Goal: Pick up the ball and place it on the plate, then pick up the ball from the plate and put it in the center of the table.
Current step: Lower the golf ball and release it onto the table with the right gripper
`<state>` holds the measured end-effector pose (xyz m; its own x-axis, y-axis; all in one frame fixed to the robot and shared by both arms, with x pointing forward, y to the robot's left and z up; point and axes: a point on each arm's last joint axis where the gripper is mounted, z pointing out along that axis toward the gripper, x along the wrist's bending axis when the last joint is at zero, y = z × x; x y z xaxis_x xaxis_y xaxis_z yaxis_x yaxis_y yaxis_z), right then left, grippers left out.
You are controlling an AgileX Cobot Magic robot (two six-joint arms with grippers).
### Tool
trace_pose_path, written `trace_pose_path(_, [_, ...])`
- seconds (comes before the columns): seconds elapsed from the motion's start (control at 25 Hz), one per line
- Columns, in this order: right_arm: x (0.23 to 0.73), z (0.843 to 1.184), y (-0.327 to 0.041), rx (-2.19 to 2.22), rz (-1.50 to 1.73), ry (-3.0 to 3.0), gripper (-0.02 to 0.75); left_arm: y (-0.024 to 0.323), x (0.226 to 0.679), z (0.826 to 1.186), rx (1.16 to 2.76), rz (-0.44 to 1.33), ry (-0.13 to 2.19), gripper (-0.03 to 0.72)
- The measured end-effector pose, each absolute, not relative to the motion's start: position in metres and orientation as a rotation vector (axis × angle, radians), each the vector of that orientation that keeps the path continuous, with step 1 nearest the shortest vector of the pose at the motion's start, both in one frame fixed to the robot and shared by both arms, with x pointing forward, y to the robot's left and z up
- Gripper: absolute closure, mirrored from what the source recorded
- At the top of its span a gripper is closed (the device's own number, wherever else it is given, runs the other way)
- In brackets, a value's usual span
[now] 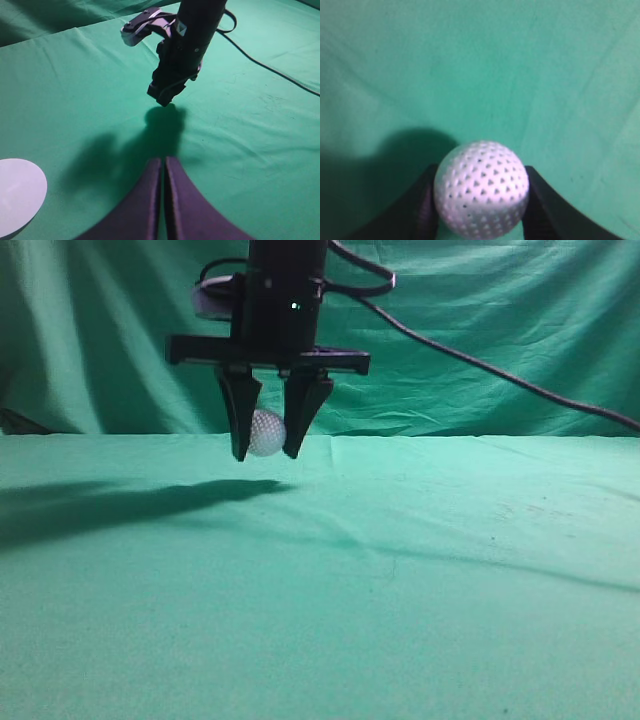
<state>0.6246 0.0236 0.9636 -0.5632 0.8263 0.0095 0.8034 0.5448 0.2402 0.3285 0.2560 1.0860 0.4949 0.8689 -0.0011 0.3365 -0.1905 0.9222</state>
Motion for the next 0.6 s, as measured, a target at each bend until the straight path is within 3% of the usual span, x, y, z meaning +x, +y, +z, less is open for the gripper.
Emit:
trace_pose_path(0.2, [0.628,0.946,0.032,1.418,0.375,2.696,0.398,0.256,0.328,1.086,1.757,0.678,1.022,0.688])
trace_pose_path(0.52, [0.63,0.946,0.035,1.413,0.42,2.698,0.398,0.256,0.329,1.086,1.758,0.68,1.022,0.688])
trace_pose_path(0.6, [0.63,0.949,0.035,1.407,0.425,2.697,0.337,0.256,0.329,1.086,1.758,0.68,1.022,0.688])
